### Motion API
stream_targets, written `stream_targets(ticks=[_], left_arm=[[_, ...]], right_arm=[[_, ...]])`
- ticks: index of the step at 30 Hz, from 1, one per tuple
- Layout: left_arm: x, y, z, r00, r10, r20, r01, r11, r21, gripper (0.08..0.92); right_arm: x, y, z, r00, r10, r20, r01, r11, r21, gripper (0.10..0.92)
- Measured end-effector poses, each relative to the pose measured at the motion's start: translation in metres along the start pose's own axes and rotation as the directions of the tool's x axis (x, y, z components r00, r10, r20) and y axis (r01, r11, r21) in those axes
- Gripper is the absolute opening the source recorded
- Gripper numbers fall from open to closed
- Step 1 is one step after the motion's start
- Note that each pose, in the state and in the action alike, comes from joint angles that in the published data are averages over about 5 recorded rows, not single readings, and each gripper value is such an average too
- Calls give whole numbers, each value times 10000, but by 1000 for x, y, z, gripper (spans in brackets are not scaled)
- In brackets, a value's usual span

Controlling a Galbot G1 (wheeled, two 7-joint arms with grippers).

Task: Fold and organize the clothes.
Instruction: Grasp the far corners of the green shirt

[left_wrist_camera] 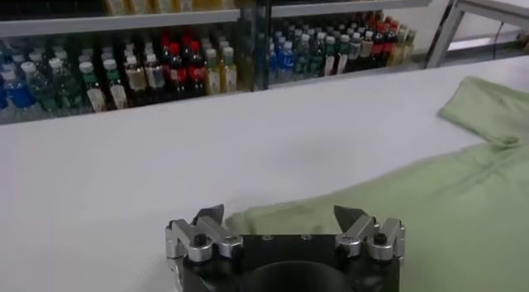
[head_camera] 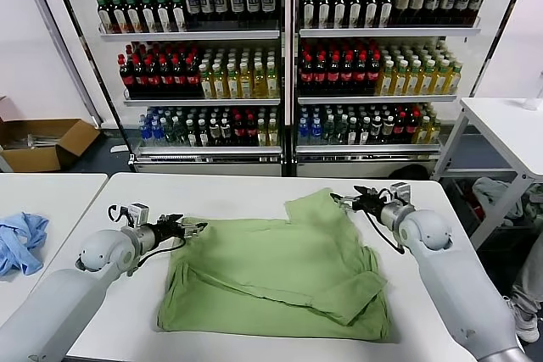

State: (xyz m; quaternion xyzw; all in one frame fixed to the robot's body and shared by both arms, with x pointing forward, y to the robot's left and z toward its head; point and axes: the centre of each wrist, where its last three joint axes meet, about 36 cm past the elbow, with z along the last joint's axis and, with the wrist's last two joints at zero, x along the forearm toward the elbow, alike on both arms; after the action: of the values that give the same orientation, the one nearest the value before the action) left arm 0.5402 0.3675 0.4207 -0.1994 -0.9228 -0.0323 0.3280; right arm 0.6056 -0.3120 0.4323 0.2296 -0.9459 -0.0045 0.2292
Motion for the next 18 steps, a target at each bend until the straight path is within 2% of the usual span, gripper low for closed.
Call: stream_targets(ticks=[9,14,18], left_arm=[[-6,1,7,9998,68,-183,-67,10000,51,823],[-8,1,8,9997,103,-238,-102,9999,53,810],[-8,0,10,9995,161,-264,-160,9999,42,728]], right_arm=[[-28,5,2,9990,-75,-449,75,10000,8,807],[-38,7,10,9964,-84,-844,82,10000,-22,689],[-42,9,14,9949,-84,-1008,80,10000,-43,577]])
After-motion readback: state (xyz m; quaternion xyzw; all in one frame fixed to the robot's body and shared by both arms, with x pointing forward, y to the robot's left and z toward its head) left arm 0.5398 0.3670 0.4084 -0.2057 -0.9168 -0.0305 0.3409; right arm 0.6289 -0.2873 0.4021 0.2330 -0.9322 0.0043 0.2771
